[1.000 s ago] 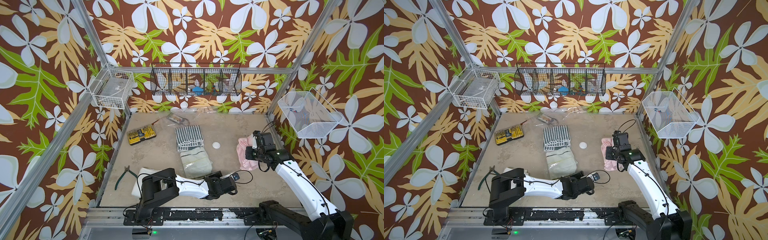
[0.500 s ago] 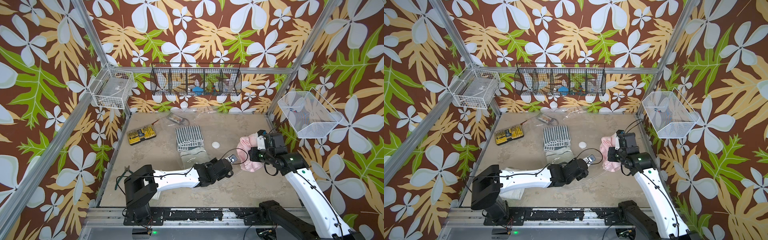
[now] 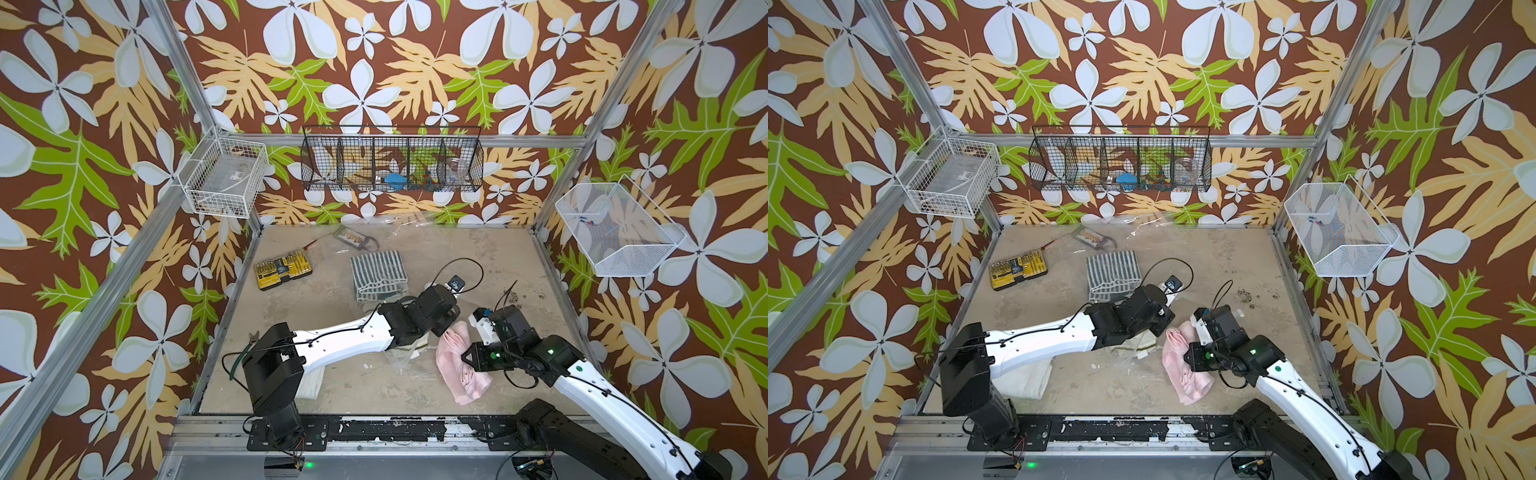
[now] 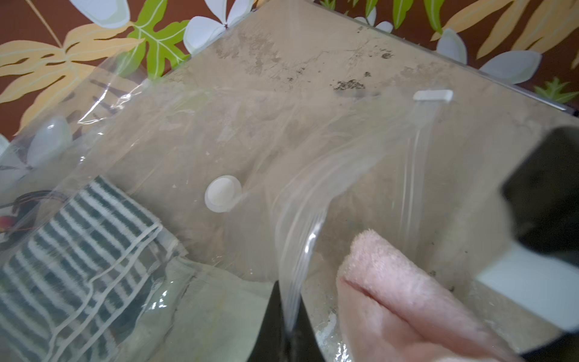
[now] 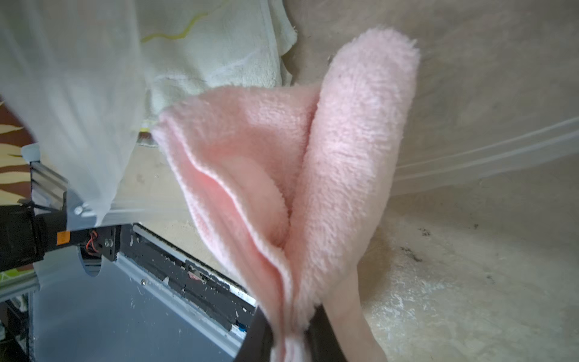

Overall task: Place the folded towel into the vacuum bag
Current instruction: Open the vacuum bag at the center of the board, then place the towel in the vacuum bag.

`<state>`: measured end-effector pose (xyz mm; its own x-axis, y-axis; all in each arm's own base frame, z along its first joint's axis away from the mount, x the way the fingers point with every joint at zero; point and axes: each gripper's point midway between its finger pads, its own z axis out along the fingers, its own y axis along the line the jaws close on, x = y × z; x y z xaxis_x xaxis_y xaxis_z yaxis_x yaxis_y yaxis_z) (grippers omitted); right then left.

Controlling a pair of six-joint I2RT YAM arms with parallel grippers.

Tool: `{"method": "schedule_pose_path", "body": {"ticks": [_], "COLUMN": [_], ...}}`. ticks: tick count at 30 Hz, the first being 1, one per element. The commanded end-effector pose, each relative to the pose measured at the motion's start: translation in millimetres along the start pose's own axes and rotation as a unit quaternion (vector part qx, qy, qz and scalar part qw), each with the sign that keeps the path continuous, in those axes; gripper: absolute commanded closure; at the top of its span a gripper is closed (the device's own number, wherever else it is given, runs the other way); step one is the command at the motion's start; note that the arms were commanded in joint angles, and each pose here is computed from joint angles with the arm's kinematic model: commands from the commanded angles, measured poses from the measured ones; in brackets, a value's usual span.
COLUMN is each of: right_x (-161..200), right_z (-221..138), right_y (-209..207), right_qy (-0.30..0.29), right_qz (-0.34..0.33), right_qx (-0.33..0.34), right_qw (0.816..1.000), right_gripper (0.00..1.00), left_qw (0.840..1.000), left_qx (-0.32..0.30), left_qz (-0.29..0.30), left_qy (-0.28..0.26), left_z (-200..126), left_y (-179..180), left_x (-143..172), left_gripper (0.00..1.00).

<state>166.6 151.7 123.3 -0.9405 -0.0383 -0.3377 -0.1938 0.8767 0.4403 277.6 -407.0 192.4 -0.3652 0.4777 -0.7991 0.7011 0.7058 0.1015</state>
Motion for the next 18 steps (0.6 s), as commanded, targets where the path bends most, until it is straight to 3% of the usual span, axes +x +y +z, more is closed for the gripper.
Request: {"method": "schedule_pose_path", "body": {"ticks": [1,7,10,12,18], "right_x": [-24,-56,-75,-87,-88], "right_z": [3,13,24,31,60], "right_y": [17,21,2,-23,-61], "right_qy": [-0.035,-0.063,-0.073,-0.076,-0.067], "right_qz": [-0.014,-0.049,-0.063,-0.065,-0.053], "right_qx": [-0.032,-0.017,0.04,0.112,0.189], "right_qw": [0.999,0.997,0.995,0.989,0.978], "right_gripper": [1.0,1.0,1.0,1.0,0.81], "left_qw": [1.0,0.999,0.999,0.999,0.998], "left_qx": [0.025,0.044,0.047,0.048,0.056], "left_qz": [-0.012,-0.016,-0.013,-0.008,-0.004], "left_qy": [-0.013,-0.021,-0.017,-0.013,-0.004], "left_z": [-7,-12,-12,-11,-10], "left_y": [-8,-12,-13,-14,-16], "left_x": [-9,-11,-8,-7,1], "left_gripper": [1.0,1.0,1.0,1.0,1.0]}}
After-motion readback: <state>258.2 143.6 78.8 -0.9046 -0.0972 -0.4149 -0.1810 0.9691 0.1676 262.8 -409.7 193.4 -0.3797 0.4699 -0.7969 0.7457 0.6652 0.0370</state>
